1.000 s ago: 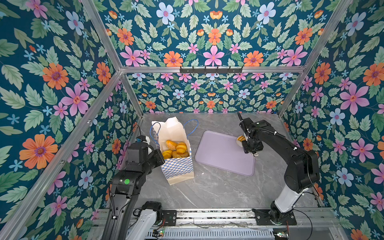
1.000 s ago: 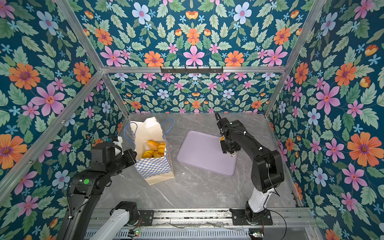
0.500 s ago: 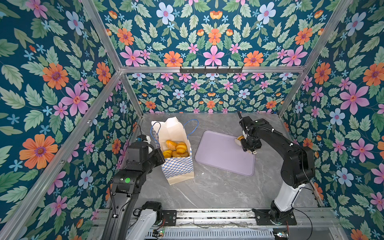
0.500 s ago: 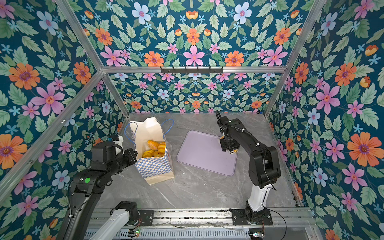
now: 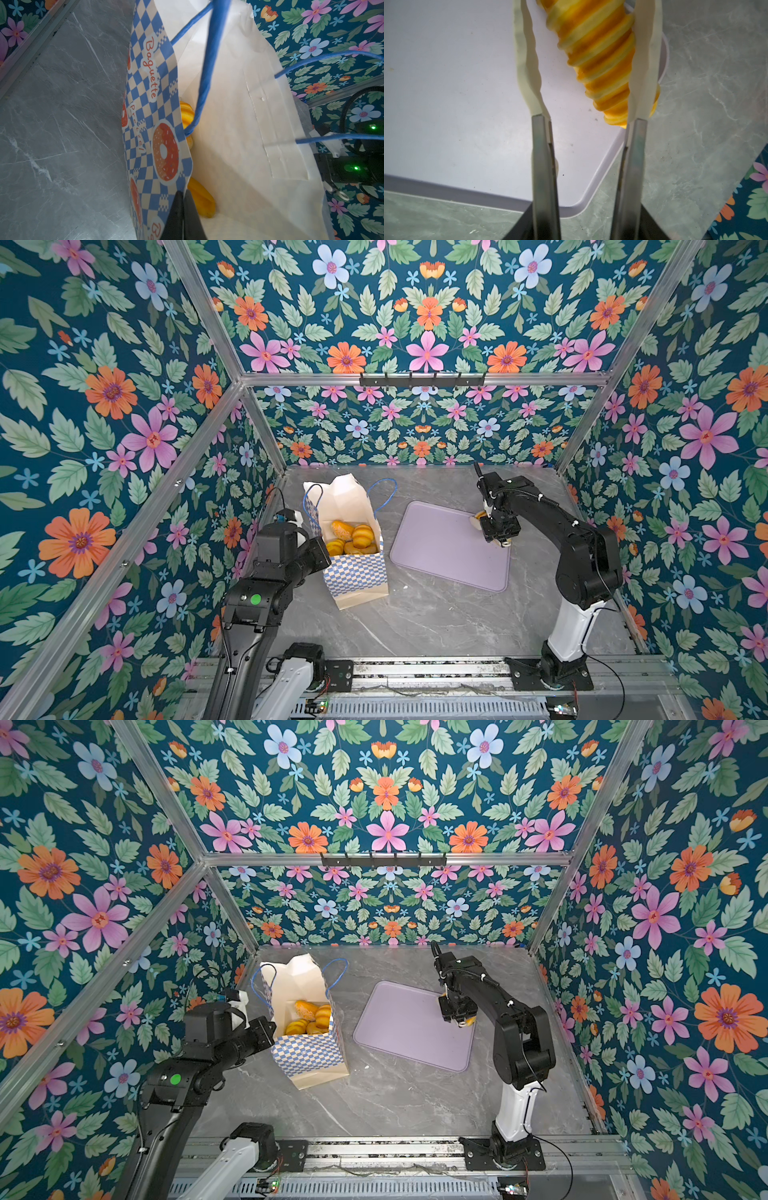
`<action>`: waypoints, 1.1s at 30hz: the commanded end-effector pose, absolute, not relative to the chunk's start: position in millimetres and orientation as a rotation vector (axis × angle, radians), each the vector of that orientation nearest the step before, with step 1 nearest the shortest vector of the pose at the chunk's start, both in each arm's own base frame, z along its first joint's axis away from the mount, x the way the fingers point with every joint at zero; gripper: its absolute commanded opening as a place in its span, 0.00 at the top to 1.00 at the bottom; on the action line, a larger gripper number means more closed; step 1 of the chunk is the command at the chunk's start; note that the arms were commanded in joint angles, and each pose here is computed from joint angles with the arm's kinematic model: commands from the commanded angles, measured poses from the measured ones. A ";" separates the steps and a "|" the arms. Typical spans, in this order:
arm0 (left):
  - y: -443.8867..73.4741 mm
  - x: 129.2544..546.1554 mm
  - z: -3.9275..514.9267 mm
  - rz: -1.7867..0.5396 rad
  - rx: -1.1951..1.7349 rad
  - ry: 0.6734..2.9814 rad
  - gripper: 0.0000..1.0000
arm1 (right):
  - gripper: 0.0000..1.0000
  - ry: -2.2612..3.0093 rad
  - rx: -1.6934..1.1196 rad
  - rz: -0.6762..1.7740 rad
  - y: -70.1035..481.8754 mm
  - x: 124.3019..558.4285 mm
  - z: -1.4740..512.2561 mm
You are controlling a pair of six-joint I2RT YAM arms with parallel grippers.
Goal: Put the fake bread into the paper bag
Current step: 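Close the right tongs on the ridged striped yellow bun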
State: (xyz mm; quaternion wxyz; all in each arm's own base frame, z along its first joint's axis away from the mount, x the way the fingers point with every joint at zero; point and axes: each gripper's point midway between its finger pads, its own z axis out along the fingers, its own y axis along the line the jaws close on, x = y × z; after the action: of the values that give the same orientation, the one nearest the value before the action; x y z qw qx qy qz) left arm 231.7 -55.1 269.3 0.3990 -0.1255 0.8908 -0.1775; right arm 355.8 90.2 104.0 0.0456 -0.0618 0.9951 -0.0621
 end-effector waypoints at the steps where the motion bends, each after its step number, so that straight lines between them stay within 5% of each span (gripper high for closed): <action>1: -55.3 233.4 273.3 -0.450 -0.310 2.239 0.93 | 0.50 3.029 -0.220 -0.208 89.6 358.3 104.9; 13: -55.5 234.1 273.4 -0.453 -0.313 2.239 0.93 | 0.66 2.996 -0.177 -0.166 90.6 354.7 119.3; 33: -54.0 231.6 275.1 -0.450 -0.320 2.232 0.93 | 0.70 2.963 -0.034 0.164 119.6 334.2 149.0</action>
State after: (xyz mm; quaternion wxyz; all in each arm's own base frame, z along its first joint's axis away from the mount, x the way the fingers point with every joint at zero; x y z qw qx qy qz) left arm 230.4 -55.3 271.1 0.4018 -0.1249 0.8892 -0.1799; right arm 336.5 114.5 142.9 0.0811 -0.0205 0.9959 0.0356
